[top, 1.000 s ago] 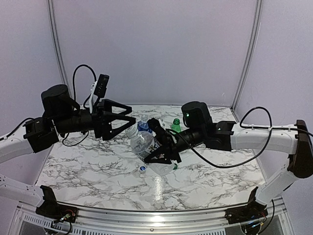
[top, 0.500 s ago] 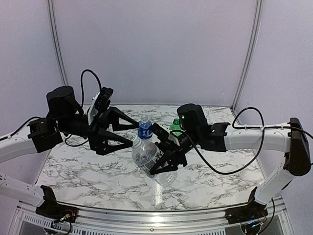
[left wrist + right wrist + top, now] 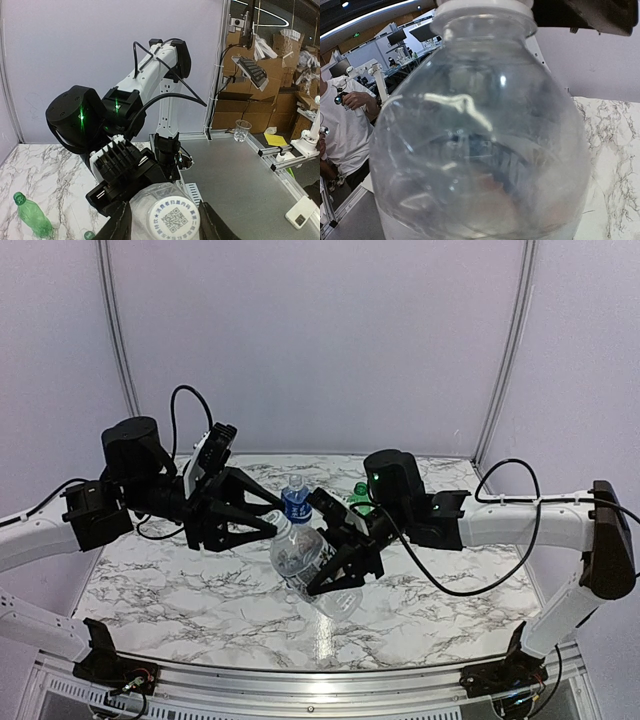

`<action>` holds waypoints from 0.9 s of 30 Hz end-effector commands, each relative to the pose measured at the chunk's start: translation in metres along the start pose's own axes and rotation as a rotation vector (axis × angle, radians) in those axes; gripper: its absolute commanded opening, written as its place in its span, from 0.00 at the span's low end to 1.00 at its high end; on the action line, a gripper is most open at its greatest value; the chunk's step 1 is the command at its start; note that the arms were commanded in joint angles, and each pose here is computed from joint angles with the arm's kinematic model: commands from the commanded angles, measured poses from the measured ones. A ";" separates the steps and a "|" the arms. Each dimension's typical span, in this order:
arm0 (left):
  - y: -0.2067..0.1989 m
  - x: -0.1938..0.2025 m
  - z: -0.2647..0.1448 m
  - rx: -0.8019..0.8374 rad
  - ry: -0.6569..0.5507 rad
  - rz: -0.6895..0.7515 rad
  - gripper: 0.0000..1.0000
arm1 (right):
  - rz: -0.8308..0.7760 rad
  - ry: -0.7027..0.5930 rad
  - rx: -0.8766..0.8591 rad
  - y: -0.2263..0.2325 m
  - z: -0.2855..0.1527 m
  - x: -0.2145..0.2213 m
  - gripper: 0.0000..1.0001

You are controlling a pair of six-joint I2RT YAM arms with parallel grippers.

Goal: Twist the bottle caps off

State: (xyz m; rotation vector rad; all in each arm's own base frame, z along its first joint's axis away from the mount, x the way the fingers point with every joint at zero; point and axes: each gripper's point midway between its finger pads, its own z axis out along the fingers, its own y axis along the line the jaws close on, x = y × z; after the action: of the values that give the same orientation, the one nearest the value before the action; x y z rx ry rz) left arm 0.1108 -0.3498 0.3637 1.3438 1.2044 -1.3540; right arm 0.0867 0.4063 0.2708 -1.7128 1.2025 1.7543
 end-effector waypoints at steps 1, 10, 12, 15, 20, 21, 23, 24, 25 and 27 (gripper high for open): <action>0.000 -0.005 0.002 0.013 -0.015 0.019 0.41 | -0.045 -0.023 0.006 -0.002 -0.003 -0.017 0.27; 0.059 -0.008 -0.006 -0.350 -0.061 -0.197 0.00 | -0.026 0.014 0.563 -0.079 -0.042 -0.022 0.24; 0.094 -0.004 -0.020 -0.585 -0.114 -0.325 0.00 | -0.014 0.043 0.797 -0.106 -0.068 -0.019 0.24; 0.127 0.010 -0.041 -0.843 -0.191 -0.507 0.00 | -0.029 0.029 1.028 -0.127 -0.097 -0.022 0.24; 0.134 0.014 -0.040 -0.922 -0.216 -0.563 0.10 | -0.073 0.024 1.130 -0.131 -0.100 -0.026 0.24; 0.134 0.012 -0.040 -0.918 -0.221 -0.552 0.13 | -0.078 0.021 1.114 -0.129 -0.098 -0.027 0.24; 0.131 0.004 -0.038 -0.894 -0.230 -0.519 0.18 | -0.087 0.018 1.065 -0.124 -0.091 -0.026 0.24; 0.129 0.002 -0.037 -0.877 -0.230 -0.503 0.23 | -0.092 0.016 1.022 -0.120 -0.085 -0.026 0.24; 0.126 -0.002 -0.036 -0.855 -0.230 -0.484 0.28 | -0.099 0.018 0.981 -0.116 -0.079 -0.025 0.24; 0.120 -0.008 -0.031 -0.802 -0.213 -0.441 0.42 | -0.107 0.023 0.902 -0.108 -0.068 -0.023 0.24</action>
State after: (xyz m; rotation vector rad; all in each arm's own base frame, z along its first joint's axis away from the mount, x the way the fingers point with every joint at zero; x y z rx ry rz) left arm 0.2388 -0.3408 0.3434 0.3150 1.7772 -1.0634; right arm 0.2254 0.4143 0.2539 -1.1856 1.6128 0.8128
